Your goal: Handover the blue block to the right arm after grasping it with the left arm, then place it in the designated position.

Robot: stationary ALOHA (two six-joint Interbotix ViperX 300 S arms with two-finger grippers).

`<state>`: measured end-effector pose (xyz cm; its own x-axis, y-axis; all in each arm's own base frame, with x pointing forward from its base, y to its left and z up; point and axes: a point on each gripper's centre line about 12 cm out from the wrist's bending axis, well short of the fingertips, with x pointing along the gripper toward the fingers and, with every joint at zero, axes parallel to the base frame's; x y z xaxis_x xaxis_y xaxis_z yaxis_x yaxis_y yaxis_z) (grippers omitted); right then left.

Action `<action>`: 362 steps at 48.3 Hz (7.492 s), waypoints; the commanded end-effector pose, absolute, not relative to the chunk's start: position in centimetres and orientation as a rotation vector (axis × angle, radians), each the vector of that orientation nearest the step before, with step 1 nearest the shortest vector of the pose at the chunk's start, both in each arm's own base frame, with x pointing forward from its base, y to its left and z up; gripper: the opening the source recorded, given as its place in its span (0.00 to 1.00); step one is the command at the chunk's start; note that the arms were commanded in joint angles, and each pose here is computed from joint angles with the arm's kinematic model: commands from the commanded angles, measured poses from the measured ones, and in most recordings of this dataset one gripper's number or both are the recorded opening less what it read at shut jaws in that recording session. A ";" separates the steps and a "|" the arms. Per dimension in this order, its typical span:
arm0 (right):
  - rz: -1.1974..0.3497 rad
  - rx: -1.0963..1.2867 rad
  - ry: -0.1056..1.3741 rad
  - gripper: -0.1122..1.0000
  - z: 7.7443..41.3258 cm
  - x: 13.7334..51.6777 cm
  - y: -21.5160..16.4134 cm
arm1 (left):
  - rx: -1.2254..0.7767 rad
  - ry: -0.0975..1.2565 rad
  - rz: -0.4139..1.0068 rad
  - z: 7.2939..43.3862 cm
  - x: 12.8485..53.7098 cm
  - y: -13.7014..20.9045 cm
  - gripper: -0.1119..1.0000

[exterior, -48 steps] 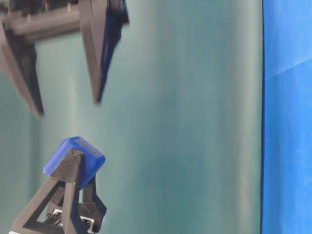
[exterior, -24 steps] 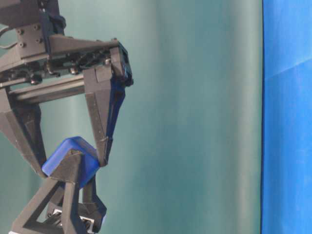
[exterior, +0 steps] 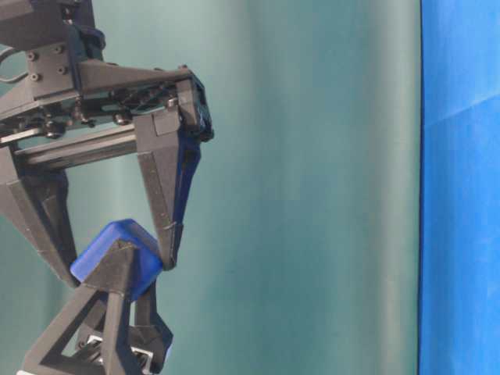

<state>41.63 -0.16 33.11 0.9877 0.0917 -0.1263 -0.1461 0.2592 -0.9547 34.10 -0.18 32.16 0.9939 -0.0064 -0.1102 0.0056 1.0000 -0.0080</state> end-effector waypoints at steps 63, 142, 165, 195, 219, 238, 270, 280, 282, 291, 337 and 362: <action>0.126 -1.287 0.067 0.53 34.6 41.6 -0.6 | -0.006 0.018 -0.016 33.8 34.1 -0.5 0.80; 0.078 -1.244 0.135 0.53 35.1 30.1 -0.4 | -0.009 0.020 -0.017 33.5 32.1 -0.5 0.94; 0.039 -0.676 0.131 0.53 35.4 29.9 -0.2 | -0.008 0.023 -0.017 33.4 32.1 -0.5 0.94; -0.050 -0.011 0.198 0.53 35.3 29.1 -0.7 | -0.006 0.029 -0.019 33.4 32.1 -0.6 0.94; -0.052 -0.012 0.199 0.53 35.4 29.2 -0.8 | -0.006 0.026 -0.017 33.5 32.1 -0.5 0.94; -0.052 -0.009 0.199 0.53 35.5 29.2 -0.7 | -0.008 0.029 -0.019 33.4 32.1 -0.6 0.94; -0.056 -0.005 0.204 0.53 35.4 29.2 -0.8 | -0.008 0.028 -0.019 33.4 32.1 -0.6 0.94; -0.062 0.000 0.217 0.53 35.3 29.1 -0.9 | -0.008 0.028 -0.019 33.4 32.1 -0.6 0.94; -0.065 0.002 0.226 0.53 35.1 29.1 -0.9 | -0.008 0.028 -0.019 33.4 32.1 -0.6 0.94; -0.084 0.011 0.303 0.53 34.3 28.9 -0.8 | -0.006 0.026 -0.019 33.5 32.1 -0.6 0.94; -0.131 0.031 0.520 0.53 31.7 27.8 -0.5 | -0.008 0.023 -0.022 33.5 32.1 -0.7 0.94; -0.078 0.035 0.553 0.53 27.4 31.8 0.2 | -0.008 0.025 -0.022 33.5 32.1 -0.7 0.94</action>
<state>30.92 0.13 27.54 0.8356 -0.0761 -0.5441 0.0896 0.9960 -0.0017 32.23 -0.51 32.43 0.9982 -0.0168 -0.0583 0.0163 0.9998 -0.0095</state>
